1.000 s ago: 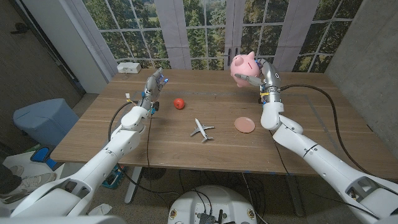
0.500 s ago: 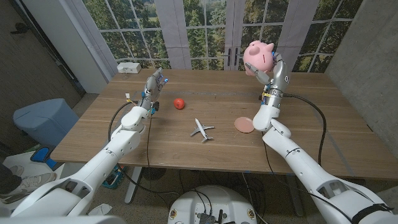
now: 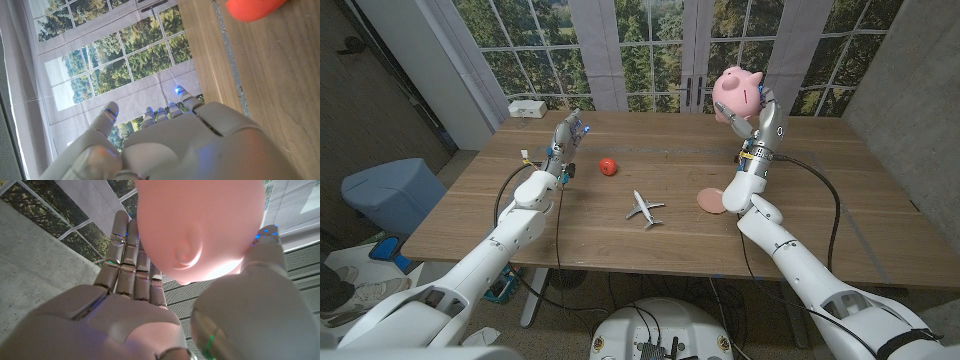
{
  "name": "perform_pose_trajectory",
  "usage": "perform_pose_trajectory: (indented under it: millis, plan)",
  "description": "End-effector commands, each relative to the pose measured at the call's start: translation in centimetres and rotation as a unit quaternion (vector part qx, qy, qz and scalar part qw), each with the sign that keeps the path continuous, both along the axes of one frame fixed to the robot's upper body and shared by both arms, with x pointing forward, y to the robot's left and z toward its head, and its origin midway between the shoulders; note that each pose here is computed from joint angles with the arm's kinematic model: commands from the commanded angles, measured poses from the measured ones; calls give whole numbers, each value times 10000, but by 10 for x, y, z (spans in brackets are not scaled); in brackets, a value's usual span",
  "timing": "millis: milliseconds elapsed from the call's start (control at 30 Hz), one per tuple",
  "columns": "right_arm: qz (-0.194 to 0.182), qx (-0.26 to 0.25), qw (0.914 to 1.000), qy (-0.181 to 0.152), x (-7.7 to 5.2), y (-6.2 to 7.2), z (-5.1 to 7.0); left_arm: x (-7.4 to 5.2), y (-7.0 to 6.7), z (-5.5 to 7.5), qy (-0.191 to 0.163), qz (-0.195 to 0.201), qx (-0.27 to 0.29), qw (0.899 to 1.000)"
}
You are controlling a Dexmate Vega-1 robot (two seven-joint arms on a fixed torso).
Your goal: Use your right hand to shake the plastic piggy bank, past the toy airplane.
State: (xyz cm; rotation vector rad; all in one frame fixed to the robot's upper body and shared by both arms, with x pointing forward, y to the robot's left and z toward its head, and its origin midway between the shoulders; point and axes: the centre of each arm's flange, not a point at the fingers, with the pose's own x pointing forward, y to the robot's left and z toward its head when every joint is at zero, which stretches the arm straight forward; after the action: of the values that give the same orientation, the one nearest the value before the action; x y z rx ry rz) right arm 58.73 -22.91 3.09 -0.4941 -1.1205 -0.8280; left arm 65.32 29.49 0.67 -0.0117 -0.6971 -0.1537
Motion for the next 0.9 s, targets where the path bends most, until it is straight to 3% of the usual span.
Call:
perform_pose_trajectory:
  millis: [33, 500, 800, 900]
  plan:
    - [7, -685, 9957, 623, 2, 0, 5, 1, 1, 2, -22, -10, 3, 10000]
    - [137, -1632, 9740, 1565, 0, 3, 19, -1, 0, 3, -38, -25, 11, 10000]
    - [265, -1991, 9494, 2413, 1, 6, 28, -2, -1, 3, -32, -24, 14, 10000]
    - [290, -2050, 9443, 2558, 1, 8, 29, -2, -1, 3, -34, -22, 17, 10000]
